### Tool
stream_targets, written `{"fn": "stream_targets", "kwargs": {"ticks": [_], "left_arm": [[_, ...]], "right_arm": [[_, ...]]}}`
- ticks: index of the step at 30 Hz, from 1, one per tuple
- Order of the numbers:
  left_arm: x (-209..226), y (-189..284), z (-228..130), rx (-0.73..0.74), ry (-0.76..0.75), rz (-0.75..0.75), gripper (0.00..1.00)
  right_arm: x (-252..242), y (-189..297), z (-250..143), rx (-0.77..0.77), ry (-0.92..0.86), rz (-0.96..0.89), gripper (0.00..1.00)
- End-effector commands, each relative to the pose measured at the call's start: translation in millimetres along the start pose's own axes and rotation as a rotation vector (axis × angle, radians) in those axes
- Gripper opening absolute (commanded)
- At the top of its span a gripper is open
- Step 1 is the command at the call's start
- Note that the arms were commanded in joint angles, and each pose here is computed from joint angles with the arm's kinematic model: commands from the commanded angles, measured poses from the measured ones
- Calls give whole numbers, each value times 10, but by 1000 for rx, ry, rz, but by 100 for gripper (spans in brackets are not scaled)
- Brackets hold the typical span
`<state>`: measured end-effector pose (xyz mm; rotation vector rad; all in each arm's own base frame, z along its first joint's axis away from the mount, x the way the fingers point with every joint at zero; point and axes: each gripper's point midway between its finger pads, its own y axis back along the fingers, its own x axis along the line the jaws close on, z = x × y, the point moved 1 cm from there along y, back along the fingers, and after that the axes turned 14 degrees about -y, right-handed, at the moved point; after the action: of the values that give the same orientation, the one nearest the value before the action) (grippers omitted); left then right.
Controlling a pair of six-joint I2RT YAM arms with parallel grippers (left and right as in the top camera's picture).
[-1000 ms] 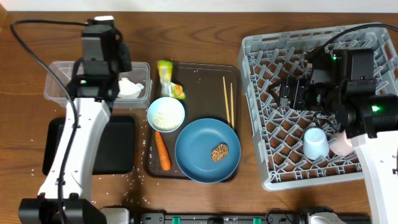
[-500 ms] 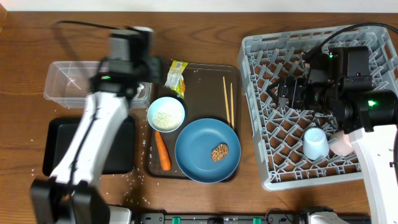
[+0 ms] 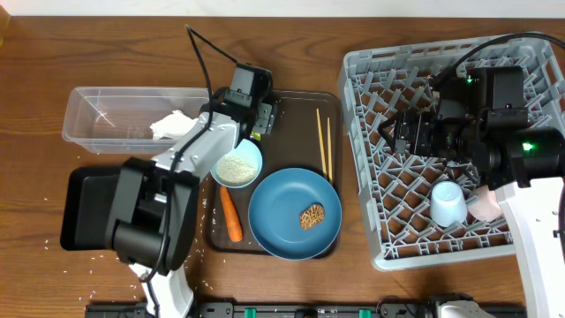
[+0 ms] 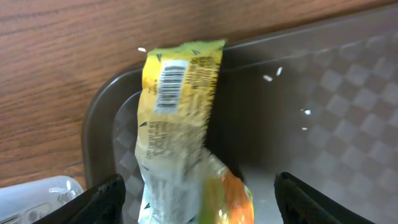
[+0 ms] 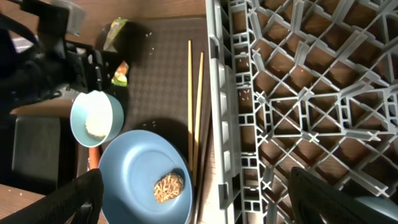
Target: Sort waste into correct bins and load items into the dishwasher rack
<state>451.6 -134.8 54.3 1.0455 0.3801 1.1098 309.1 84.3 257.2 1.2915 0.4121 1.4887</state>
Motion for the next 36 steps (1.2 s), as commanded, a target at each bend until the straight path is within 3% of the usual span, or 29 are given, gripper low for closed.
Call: {"fn": "stream_targets", "kwargs": {"ticks": [1,3,8,9,17,21,27,31,36], "left_arm": [[-15,-160,-152,56,-40,26,75],[-12,-202,-188,69,-42,33,62],[7,-143,-113,44,-39,38,9],[17,-103,-90,38,-38,40,6],[257,850,376,-129,4,82,6],[510,1337,393,-180,84,138,6],[1100,1426,-55,-116,644,248,6],[1304,1252,-461,-47,1031,294,6],[1423,1011,-745,-29,1410,345,6]], "right_arm": [[35,-10,-25,7,-6,5,88],[35,-10,-25,7,-6,5,88],[35,-10,-24,7,-6,5,88],[34,-10,-23,6,-6,5,88],[34,-10,-24,7,-6,5,88],[34,-10,-24,7,-6,5,88],[35,-10,-25,7,-5,5,88],[33,-10,-28,8,-6,5,88],[17,-10,-57,21,-11,-2,89]]}}
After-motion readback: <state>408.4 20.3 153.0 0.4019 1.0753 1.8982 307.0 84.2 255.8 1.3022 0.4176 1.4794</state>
